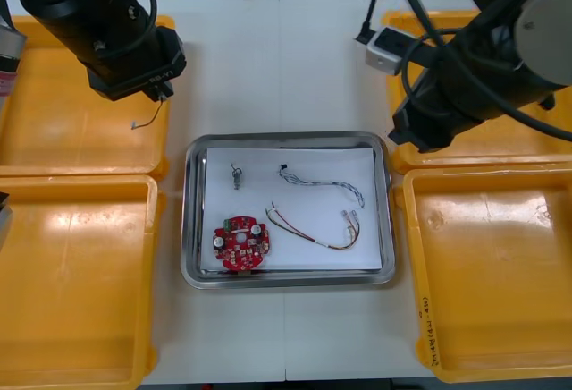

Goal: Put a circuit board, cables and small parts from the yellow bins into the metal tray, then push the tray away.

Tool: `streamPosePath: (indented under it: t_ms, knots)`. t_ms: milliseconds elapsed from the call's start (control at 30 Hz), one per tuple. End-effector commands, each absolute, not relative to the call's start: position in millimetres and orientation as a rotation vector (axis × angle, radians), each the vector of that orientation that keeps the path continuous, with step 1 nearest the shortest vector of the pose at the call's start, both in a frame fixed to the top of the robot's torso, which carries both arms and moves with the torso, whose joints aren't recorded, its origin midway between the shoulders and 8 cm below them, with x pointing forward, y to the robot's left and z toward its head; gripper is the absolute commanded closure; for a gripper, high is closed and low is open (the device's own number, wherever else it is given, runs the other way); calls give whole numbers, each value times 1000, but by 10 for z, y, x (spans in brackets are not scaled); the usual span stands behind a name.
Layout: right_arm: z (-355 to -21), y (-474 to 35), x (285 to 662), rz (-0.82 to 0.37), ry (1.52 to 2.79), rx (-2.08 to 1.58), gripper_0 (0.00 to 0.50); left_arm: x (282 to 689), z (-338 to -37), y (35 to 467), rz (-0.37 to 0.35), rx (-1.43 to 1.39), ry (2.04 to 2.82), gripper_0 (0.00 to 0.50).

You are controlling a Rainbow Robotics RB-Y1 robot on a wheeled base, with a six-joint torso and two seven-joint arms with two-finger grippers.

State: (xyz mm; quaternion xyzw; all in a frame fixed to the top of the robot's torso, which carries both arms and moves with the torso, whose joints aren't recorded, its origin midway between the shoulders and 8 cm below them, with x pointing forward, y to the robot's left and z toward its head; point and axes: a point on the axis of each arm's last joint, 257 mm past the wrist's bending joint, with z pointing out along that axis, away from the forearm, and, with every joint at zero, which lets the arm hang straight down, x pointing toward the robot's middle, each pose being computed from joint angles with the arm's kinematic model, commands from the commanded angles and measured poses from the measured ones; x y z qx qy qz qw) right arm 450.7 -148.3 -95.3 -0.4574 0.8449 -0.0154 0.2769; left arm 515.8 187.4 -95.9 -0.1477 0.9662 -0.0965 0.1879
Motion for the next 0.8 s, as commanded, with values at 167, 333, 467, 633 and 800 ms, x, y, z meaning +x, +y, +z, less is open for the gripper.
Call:
streamPosePath:
  t_ms: [167, 333, 467, 633, 800]
  knots:
    - [-735, -2130, 4527, 39, 2376, -766, 32, 5123, -741, 1620, -225, -186, 2693, 500]
    - [-865, -2392, 4425, 69, 2454, -558, 31, 5072, -803, 1406, -242, -122, 2706, 500]
    - [-1016, -2553, 4285, 79, 2512, -427, 31, 5018, -900, 1236, -217, -56, 2716, 500]
    - [-1171, -2650, 4135, 110, 2565, -256, 33, 4970, -976, 967, -231, -4, 2719, 500]
    - [-1327, -2711, 4023, 132, 2609, -115, 33, 4913, -1097, 814, -194, 50, 2729, 500]
